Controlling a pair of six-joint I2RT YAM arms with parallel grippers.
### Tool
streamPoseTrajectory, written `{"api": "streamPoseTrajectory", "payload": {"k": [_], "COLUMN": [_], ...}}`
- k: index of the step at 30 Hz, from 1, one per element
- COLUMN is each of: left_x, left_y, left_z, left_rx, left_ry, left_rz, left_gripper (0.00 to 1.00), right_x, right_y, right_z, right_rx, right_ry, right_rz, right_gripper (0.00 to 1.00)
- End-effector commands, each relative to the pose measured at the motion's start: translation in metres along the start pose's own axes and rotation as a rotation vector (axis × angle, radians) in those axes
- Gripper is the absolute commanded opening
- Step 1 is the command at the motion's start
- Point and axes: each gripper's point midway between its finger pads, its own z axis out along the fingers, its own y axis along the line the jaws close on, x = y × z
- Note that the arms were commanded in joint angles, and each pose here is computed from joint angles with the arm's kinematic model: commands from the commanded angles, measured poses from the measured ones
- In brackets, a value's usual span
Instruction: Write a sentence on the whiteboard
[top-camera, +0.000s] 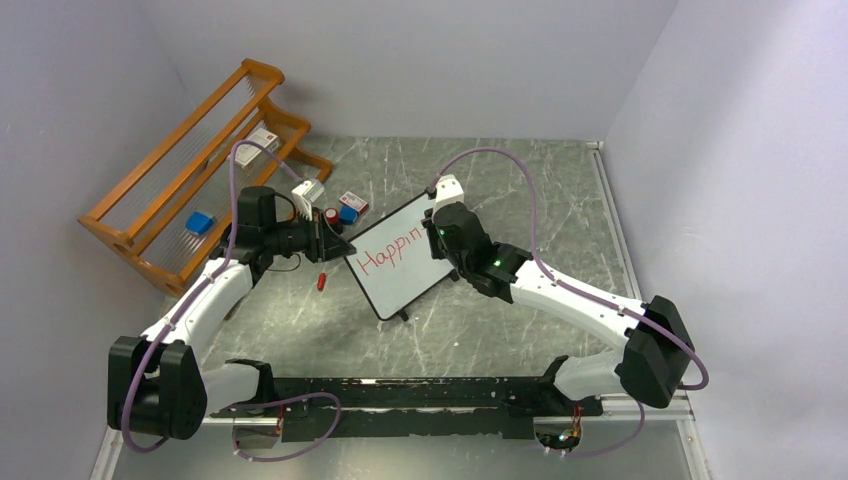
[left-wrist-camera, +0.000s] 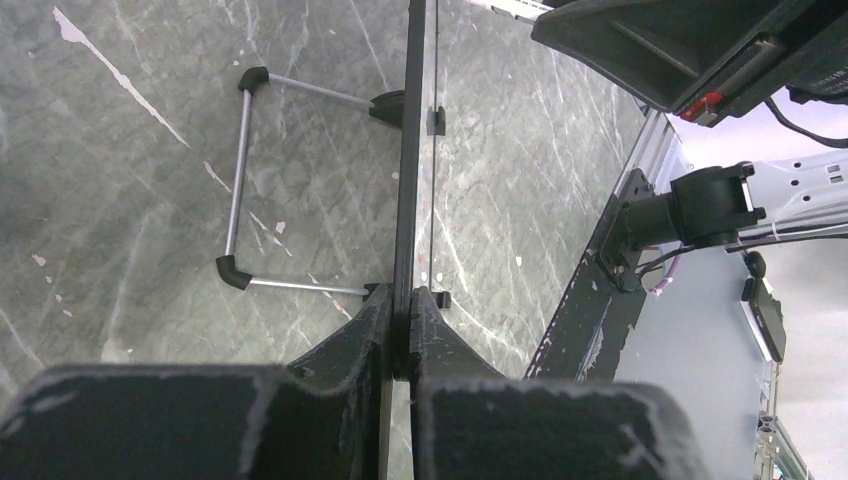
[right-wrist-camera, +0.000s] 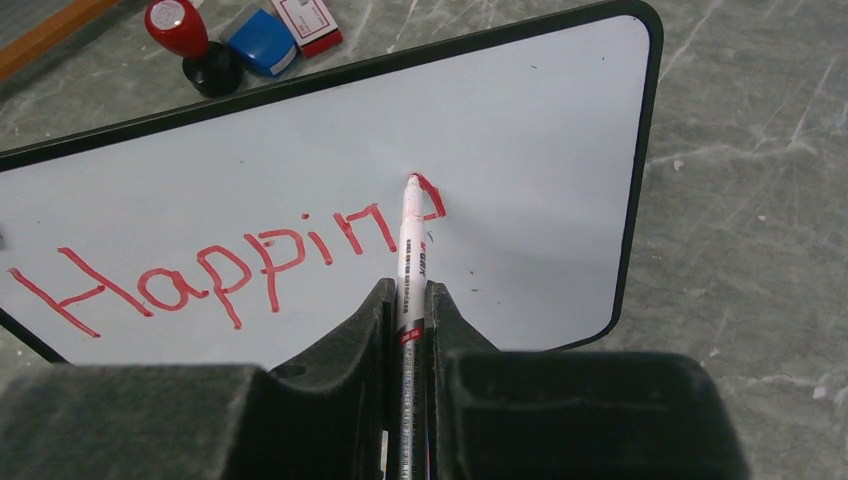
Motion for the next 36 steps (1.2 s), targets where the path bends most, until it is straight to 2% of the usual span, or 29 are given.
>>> {"api": "streamPoseTrajectory", "payload": {"k": [1,21,36], "left_x": [0.016,0.016,0.016], "left_y": [0.016,0.015,0.015], "left_z": [0.001,0.000,0.000], "left_rx": [-0.067,-0.068,-0.067], "left_ry": [0.044,0.044,0.046], "left_rz": [-0.025,-0.023,-0.024], "left_gripper": [0.05,0.05,0.05], "right_x": [0.002,0.039,0.037], "right_y": [0.005,0.002,-0.015], "right_z": [0.001,-0.005,0.000], "right_rx": [-0.032,-0.044,0.050], "right_ry": [0.015,0.098,0.080], "right_rz": [0.004,-0.011,-0.023], "right_gripper": [0.00,0.00,0.00]}}
